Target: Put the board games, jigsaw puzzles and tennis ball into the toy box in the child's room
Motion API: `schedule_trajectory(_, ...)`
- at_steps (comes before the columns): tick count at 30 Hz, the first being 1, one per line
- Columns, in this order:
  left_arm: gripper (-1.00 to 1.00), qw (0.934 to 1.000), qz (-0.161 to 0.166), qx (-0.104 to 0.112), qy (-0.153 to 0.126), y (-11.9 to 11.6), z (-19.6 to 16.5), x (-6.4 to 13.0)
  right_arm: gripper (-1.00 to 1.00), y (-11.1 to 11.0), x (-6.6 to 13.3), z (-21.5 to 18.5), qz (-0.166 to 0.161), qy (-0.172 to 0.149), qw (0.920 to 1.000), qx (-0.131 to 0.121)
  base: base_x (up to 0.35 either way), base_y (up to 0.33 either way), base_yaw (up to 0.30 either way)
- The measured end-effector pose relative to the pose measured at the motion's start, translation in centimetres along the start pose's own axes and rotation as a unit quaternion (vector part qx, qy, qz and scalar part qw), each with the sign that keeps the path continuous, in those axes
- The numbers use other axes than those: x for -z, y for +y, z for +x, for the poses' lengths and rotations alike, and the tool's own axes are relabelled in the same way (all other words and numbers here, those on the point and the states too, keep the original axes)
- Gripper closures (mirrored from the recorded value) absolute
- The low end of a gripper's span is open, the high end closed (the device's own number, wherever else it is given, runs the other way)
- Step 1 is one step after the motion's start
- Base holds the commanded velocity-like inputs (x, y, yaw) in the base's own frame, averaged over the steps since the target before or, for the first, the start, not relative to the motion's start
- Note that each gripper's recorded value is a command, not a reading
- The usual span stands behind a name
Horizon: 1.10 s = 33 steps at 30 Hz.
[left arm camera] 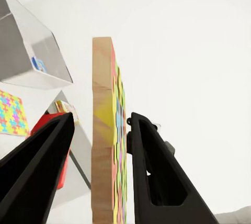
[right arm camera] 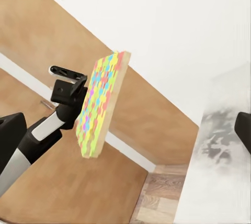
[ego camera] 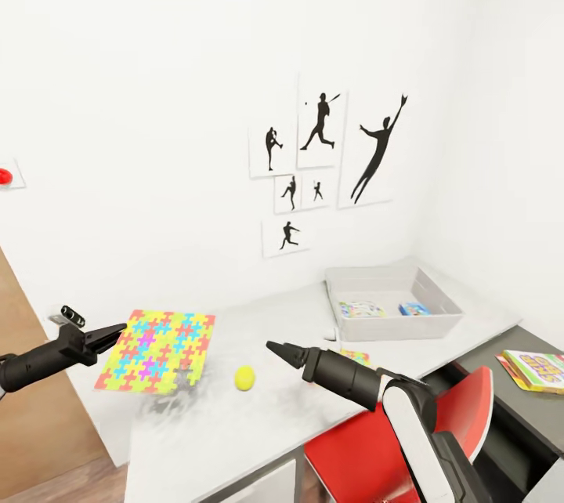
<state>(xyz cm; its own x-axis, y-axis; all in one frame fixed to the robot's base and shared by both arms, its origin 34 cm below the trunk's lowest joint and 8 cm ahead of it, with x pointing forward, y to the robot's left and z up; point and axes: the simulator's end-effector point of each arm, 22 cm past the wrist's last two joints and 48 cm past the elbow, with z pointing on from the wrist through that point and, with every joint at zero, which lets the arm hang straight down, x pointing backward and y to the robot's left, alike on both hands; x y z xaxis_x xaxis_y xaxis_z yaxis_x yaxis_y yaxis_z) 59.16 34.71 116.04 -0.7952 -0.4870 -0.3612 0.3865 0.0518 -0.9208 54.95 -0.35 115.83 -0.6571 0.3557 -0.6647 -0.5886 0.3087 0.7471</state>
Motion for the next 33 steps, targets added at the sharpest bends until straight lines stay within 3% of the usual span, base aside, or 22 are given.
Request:
schedule_trajectory(13, 1.0, 1.0, 0.003, -0.007, -0.001, -0.7, -0.1, 0.0, -1.0, 0.2, 0.5, -0.4, 0.002, -0.003, 1.0, 0.008, 0.0, -0.089, -0.194)
schedule_trajectory(18, 1.0, 1.0, 0.003, -0.008, -0.001, -0.7, -0.1, 0.0, -1.0, 0.2, 0.9, -0.4, 0.0, 0.011, 0.9999, -0.002, 0.0, -0.132, -0.066)
schedule_trajectory(21, 1.0, 1.0, 0.004, -0.008, -0.001, -0.7, 0.0, 0.0, -1.0, -2.2, 4.9, -3.5, 0.017, -0.023, 0.9983, -0.051, 0.0, -0.014, -0.006)
schedule_trajectory(23, 1.0, 1.0, 0.004, -0.008, -0.001, -0.7, 0.0, 0.0, -1.0, -2.9, 8.3, -6.4, 0.006, -0.07, 0.9943, -0.081, 0.0, -0.004, -0.002)
schedule_trajectory(24, 1.0, 1.0, 0.004, -0.008, -0.001, -0.7, -0.1, 0.0, -1.0, -3.1, 11.0, -8.6, -0.008, -0.109, 0.9897, -0.092, 0.0, -0.002, -0.001)
schedule_trajectory(26, 1.0, 1.0, 0.004, -0.008, -0.001, -0.7, -0.1, 0.0, -1.0, -3.1, 14.0, -10.9, -0.022, -0.152, 0.9838, -0.092, 0.0, -0.001, 0.0)
schedule_trajectory(28, 1.0, 1.0, 0.004, -0.008, -0.001, -0.7, 0.0, 0.0, -1.0, -2.9, 15.8, -12.0, -0.03, -0.17, 0.9814, -0.084, 0.0, 0.0, 0.0)
schedule_trajectory(33, 1.0, 1.0, 0.004, -0.008, -0.001, -0.7, 0.0, 0.0, -1.0, -2.9, 17.4, -12.8, -0.032, -0.182, 0.98, -0.075, 0.0, -0.014, 0.0)
